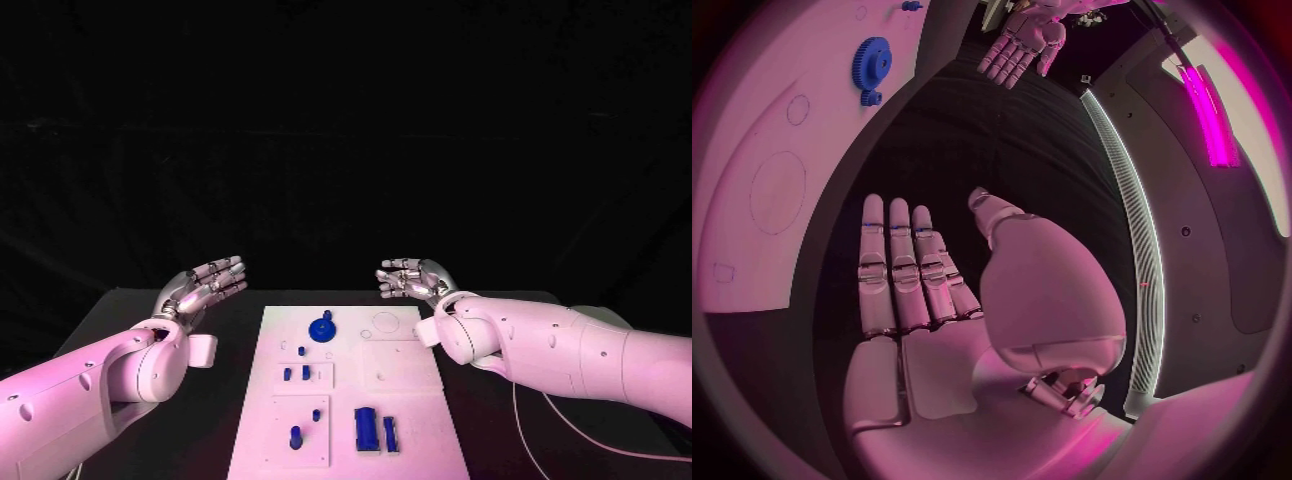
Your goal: Assemble the parts on the task board
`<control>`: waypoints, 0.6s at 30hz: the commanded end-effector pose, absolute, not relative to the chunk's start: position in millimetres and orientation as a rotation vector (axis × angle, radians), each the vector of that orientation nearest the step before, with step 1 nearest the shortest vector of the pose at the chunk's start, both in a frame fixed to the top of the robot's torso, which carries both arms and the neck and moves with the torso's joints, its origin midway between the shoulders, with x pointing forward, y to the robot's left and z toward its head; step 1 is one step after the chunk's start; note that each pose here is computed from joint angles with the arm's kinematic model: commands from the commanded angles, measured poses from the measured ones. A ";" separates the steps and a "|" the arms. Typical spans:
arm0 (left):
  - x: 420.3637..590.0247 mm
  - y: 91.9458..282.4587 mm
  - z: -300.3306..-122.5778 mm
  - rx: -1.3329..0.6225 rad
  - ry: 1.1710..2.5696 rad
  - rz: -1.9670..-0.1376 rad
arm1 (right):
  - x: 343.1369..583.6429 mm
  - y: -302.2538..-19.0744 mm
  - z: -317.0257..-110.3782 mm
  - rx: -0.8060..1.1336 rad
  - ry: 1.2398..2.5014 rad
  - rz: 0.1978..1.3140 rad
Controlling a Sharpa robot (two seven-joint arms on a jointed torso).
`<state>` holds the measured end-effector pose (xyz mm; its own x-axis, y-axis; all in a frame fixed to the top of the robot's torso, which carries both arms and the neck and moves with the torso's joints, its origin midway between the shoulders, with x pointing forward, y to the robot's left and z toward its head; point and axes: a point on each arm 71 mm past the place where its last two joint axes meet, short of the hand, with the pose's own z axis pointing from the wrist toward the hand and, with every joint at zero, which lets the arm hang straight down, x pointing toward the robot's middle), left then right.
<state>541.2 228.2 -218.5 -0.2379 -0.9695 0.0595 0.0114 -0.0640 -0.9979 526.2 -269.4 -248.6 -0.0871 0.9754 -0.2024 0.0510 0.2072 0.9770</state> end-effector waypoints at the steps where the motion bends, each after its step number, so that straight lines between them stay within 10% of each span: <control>1: 537.1 224.3 -219.3 -1.123 1.330 -1.430 | 522.1 -263.0 -247.7 1.067 1.386 1.095; 18: 473.4 196.2 -225.0 -1.199 1.232 -1.259 | 465.2 -195.5 -226.0 1.202 1.225 1.224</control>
